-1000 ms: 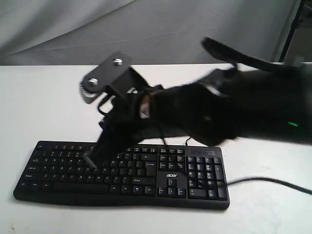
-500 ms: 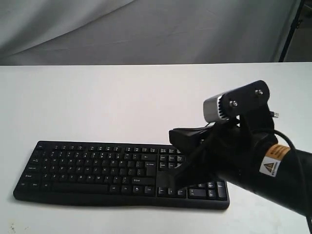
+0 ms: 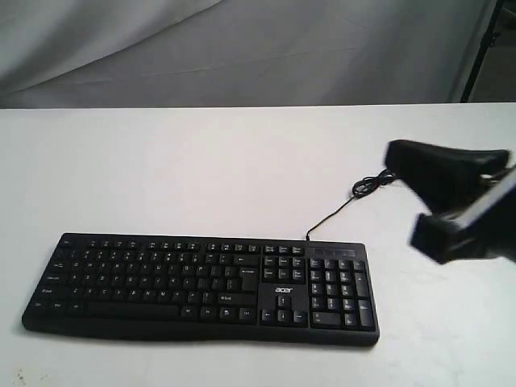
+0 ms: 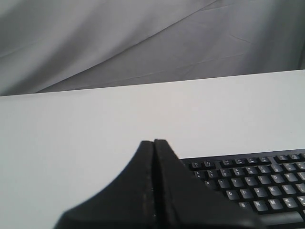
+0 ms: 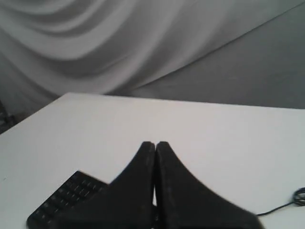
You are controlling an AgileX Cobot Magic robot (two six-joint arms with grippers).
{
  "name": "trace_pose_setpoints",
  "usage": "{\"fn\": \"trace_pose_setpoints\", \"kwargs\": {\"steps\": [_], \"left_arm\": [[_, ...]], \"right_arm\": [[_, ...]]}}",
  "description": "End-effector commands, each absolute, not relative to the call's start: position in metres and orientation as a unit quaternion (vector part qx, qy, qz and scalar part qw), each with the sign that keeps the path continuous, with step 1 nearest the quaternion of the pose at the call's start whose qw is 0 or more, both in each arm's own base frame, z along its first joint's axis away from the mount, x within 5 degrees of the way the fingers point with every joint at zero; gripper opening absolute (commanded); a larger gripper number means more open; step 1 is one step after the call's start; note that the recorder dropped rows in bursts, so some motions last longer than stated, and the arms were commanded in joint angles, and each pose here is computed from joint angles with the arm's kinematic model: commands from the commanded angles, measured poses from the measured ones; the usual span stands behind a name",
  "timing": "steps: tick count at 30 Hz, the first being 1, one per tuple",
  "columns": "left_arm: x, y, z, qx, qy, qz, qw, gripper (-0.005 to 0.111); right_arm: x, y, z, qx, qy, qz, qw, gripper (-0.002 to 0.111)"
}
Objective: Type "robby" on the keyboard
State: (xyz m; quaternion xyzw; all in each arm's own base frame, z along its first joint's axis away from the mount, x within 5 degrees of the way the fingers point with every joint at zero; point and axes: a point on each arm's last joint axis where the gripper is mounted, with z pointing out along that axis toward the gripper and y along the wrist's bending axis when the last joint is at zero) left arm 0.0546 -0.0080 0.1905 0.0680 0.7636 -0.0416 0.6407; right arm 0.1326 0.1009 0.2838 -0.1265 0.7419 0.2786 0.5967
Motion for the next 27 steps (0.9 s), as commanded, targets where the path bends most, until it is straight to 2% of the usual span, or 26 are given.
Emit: {"fn": "trace_pose_setpoints", "kwargs": {"steps": [1,9,20,27], "left_arm": [[0.055,-0.008,0.190,0.071,0.761,-0.043,0.643,0.000],[0.055,-0.008,0.190,0.071,0.761,-0.043,0.643,0.000],[0.055,-0.008,0.190,0.071,0.761,-0.043,0.643,0.000],[0.055,-0.008,0.190,0.071,0.761,-0.043,0.643,0.000]], "right_arm": [[0.116,0.061,0.283,-0.076,0.744,0.244,0.617,0.000],[0.081,0.020,0.280,0.013,0.754,0.162,0.636,0.000],[0.093,0.019,0.248,0.023,0.801,0.140,0.582,0.000],[0.081,0.009,0.232,-0.001,0.771,0.071,0.633,0.000]]}}
